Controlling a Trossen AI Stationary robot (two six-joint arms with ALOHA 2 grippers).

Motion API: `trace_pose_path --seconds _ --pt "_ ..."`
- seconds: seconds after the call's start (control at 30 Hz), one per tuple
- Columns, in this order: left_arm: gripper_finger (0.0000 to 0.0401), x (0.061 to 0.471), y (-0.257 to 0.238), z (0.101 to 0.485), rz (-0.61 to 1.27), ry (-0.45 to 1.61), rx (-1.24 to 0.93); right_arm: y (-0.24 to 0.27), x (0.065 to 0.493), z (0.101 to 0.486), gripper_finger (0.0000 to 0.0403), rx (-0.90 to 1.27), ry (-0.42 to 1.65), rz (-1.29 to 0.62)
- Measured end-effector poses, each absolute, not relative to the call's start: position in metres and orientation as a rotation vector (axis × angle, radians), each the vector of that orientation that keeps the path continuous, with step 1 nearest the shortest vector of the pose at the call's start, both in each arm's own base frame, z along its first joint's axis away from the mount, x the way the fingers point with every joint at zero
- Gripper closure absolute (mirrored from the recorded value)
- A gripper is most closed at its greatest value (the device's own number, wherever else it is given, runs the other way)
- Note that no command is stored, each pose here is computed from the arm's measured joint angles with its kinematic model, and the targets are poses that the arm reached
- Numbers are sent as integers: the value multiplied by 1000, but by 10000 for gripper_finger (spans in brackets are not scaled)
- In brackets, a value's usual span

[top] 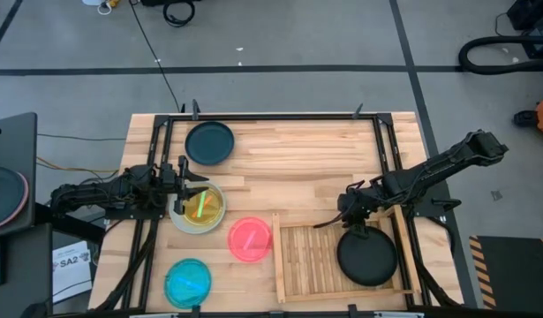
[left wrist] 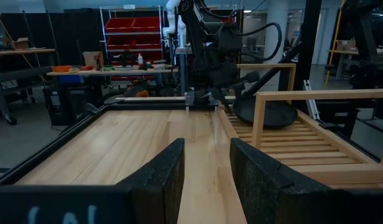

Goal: Place and stack plates onto a shelf
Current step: Stack the dark blue plate on the black plate on the shelf

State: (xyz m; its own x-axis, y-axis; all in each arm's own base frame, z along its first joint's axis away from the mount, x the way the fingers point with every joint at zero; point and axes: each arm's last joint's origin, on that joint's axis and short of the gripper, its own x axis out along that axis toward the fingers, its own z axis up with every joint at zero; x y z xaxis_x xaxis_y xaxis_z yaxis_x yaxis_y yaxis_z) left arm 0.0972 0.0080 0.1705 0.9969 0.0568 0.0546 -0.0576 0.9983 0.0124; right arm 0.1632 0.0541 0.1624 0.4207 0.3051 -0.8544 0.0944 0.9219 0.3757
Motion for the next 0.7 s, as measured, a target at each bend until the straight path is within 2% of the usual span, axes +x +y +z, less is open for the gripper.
trace_pose_path --seconds 0.2,0.47,0.7 --pt "266 97 10 175 118 -99 77 53 171 167 289 286 1027 173" --pt "266 89 17 198 409 -343 25 41 194 185 290 169 702 109" --pt "266 90 19 217 481 -328 -26 22 210 203 290 86 462 42"
